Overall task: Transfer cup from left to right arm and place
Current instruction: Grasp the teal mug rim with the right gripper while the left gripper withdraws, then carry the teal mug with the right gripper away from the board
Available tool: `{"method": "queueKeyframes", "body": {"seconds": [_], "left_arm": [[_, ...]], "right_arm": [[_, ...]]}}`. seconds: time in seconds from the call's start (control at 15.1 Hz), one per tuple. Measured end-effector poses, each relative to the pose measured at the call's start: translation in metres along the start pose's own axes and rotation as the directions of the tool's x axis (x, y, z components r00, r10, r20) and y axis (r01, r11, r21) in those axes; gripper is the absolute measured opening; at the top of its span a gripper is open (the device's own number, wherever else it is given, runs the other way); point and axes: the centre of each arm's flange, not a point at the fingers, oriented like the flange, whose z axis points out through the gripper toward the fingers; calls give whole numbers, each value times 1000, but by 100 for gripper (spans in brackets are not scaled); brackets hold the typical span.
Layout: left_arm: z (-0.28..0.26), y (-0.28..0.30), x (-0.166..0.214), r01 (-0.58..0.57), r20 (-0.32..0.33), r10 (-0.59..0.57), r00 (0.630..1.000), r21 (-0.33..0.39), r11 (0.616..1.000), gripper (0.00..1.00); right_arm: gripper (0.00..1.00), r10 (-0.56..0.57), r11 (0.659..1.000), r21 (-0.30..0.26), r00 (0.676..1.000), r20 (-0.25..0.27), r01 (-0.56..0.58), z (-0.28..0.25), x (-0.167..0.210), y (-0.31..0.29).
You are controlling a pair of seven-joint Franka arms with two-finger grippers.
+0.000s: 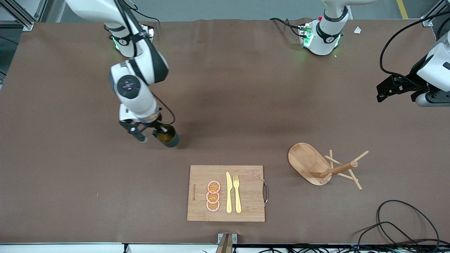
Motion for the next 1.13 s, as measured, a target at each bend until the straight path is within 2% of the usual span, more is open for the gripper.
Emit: {"method": "queueKeyframes", "body": {"seconds": [0.2,0.73,1.13], "left_arm": [[0,0,0,0,-1,0,1000,0,1000,100],[0,0,0,-1,-3,1,1000,0,1000,100],[0,0,0,-11,-3,11,1000,0,1000,100]], "right_arm": [[5,18,1000,-6,1000,5,-18,5,40,43],[5,-93,995,-25,995,37,94,21,139,169],[5,-184,982,-29,981,67,186,38,174,235]]}}
